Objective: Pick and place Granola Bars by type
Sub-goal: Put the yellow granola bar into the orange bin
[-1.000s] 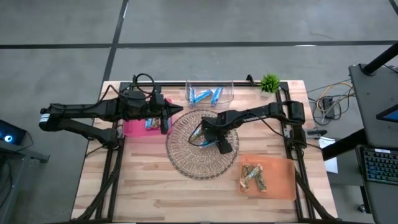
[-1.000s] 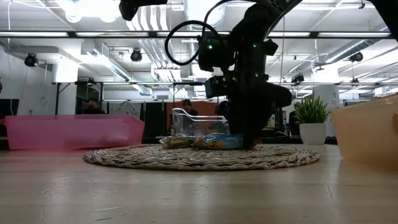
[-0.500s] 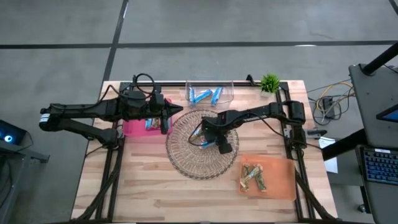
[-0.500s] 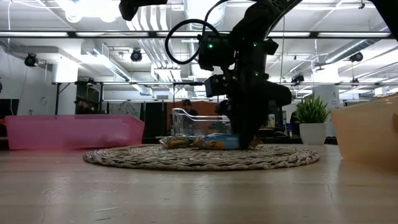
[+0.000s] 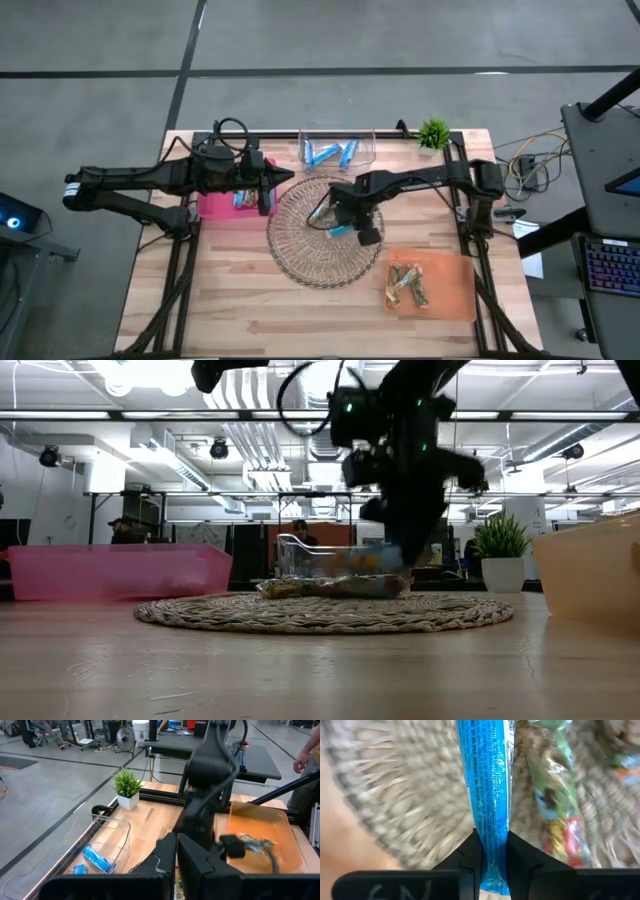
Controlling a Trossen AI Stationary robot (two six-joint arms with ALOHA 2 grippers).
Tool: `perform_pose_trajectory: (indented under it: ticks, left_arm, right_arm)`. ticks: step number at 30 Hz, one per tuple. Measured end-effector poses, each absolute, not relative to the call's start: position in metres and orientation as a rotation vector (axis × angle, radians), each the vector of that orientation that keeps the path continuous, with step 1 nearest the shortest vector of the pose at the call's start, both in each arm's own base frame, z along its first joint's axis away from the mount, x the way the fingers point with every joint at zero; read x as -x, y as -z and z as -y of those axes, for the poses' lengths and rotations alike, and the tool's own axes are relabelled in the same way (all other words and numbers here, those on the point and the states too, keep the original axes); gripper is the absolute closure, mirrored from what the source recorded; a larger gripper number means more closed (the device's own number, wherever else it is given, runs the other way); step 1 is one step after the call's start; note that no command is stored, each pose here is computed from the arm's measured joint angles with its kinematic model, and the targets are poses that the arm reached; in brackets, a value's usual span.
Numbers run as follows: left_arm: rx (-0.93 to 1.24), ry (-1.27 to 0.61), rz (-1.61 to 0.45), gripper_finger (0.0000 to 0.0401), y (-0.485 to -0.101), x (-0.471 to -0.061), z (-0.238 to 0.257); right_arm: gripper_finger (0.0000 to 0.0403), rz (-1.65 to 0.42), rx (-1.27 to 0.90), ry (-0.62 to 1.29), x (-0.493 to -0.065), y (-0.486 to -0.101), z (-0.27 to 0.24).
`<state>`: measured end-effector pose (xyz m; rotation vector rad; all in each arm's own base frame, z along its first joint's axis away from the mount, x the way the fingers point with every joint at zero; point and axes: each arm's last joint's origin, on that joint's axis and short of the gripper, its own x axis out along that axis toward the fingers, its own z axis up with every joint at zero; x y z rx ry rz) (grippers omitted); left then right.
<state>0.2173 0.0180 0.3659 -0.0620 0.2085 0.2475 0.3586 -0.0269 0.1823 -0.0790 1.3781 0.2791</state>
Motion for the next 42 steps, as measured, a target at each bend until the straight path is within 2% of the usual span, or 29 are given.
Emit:
perform_pose_trajectory:
  ticks: [12,20,27,42]
  left_arm:
    - [0.063,-0.248,-0.208,0.0401,-0.366,-0.217,-0.018]
    - [0.064,-0.248,-0.208,0.0401,-0.366,-0.217,-0.018]
    - [0.073,-0.249,-0.207,0.0401,-0.366,-0.217,-0.018]
    - [0.073,-0.249,-0.208,0.0401,-0.366,-0.217,-0.018]
  right_arm:
    - [0.0357,-1.243,-0.083,-0.15,-0.311,-0.28,0.005]
    - [0.0356,-1.193,-0.303,-0.062,-0.274,-0.318,-0.036]
    - [0.0354,-1.263,-0.503,0.031,-0.24,-0.32,-0.082]
    - [0.0355,-1.225,-0.942,0.507,-0.161,-0.292,-0.151]
